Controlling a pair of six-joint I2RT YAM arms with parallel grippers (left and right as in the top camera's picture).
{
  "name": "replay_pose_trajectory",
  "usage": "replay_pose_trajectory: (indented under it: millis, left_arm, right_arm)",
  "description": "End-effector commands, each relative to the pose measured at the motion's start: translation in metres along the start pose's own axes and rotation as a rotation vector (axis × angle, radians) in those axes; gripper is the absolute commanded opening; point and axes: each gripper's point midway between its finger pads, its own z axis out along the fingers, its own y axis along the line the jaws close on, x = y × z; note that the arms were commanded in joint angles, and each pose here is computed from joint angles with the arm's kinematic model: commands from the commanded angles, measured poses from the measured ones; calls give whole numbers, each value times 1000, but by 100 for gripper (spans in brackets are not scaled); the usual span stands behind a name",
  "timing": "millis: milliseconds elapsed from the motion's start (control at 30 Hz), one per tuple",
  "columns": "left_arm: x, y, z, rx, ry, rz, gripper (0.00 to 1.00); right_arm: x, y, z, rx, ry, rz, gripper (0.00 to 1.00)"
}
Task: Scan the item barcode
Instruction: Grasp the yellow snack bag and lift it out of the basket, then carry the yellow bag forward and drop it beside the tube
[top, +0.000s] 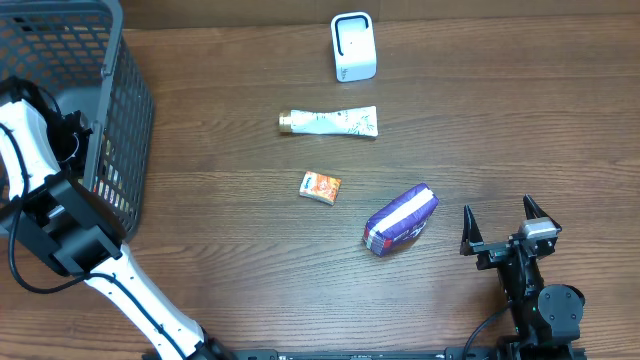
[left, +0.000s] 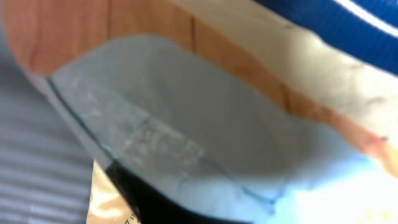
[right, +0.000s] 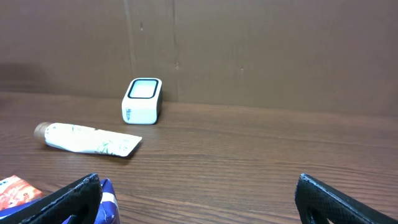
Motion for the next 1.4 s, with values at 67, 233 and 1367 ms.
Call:
replay_pose_trajectory:
  millis: [67,233,1367]
  left_arm:
    - [-9,-2,-42,0,-54,-54,4]
    - [-25,-2,-123,-18,-249,-145,4]
    - [276,-500,-338,1037,-481,1321,4]
  right_arm:
    - [2,2,0,-9,-5,-5,100]
    - [2,2,0,-9,-5,-5,100]
    - [2,2,0,-9,-5,-5,100]
